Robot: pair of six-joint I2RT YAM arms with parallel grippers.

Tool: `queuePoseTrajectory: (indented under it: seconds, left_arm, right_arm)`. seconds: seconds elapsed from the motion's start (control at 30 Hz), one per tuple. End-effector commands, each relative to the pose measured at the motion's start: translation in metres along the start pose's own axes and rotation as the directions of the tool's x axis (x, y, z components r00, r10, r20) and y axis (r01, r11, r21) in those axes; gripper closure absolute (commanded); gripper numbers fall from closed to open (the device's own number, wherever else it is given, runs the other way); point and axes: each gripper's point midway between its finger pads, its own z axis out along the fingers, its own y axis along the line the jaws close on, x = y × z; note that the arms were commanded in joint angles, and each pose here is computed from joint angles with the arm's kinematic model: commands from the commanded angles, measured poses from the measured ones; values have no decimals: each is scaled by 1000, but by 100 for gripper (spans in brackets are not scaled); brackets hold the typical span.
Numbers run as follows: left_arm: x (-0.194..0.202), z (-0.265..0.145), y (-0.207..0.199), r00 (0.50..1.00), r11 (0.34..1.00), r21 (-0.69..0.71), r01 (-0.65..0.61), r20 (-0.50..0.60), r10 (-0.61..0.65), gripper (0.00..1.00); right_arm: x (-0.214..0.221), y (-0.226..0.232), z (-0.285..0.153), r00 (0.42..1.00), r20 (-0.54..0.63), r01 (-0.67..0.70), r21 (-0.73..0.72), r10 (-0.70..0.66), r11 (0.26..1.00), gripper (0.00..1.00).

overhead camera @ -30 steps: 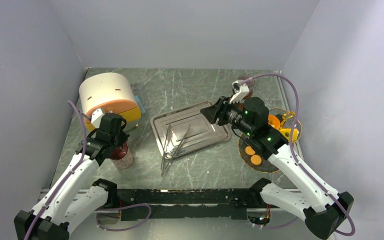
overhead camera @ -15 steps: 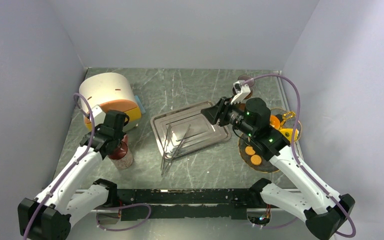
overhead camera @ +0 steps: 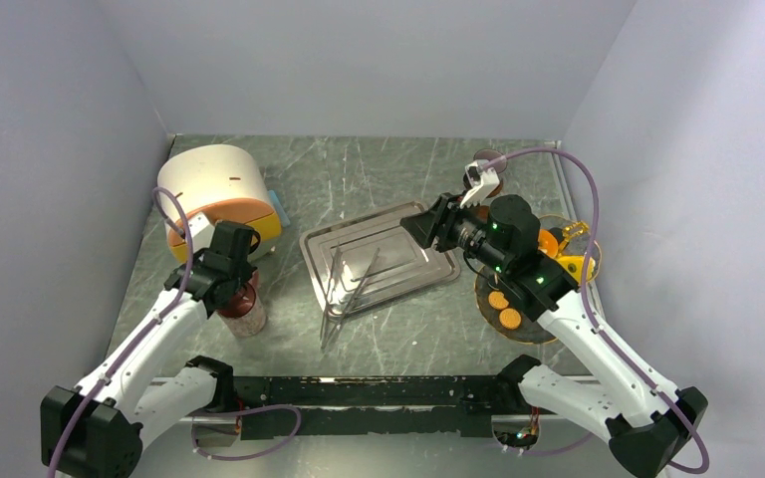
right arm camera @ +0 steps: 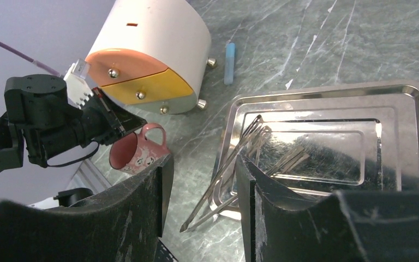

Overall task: Serve the afternoon tea
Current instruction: Adjust the cup at the center of the board.

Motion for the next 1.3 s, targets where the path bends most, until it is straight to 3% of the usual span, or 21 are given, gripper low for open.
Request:
queuePoseTrajectory:
  seconds: [0.0, 0.53, 0.87, 1.0, 1.17, 1.27]
  left_arm:
    - [23, -5, -8, 992, 998, 63, -19, -126, 27, 95]
    - [46, -18, -40, 968, 965, 263, 5, -243, 61, 95]
    - [51, -37, -68, 954, 898, 440, 25, -279, 110, 95]
    - [31, -46, -71, 969, 892, 452, -7, -217, 118, 95]
    - [-33, -75, -76, 996, 889, 453, -72, -19, 90, 95]
    - [-77, -102, -76, 993, 888, 449, -95, 104, 54, 76]
  right_arm:
    - [-2, 4, -2, 1000, 2, 29, -18, -29, 999, 50]
    - [-8, 18, -6, 999, 12, 45, -81, -44, 996, 48]
    - [6, 32, 6, 998, -43, 35, -136, -41, 990, 47]
    - [13, 47, 9, 996, -58, 53, -172, -64, 984, 46]
    - [26, 67, 15, 989, -95, 89, -215, -112, 973, 46]
    - [39, 81, 20, 981, -120, 118, -266, -154, 957, 46]
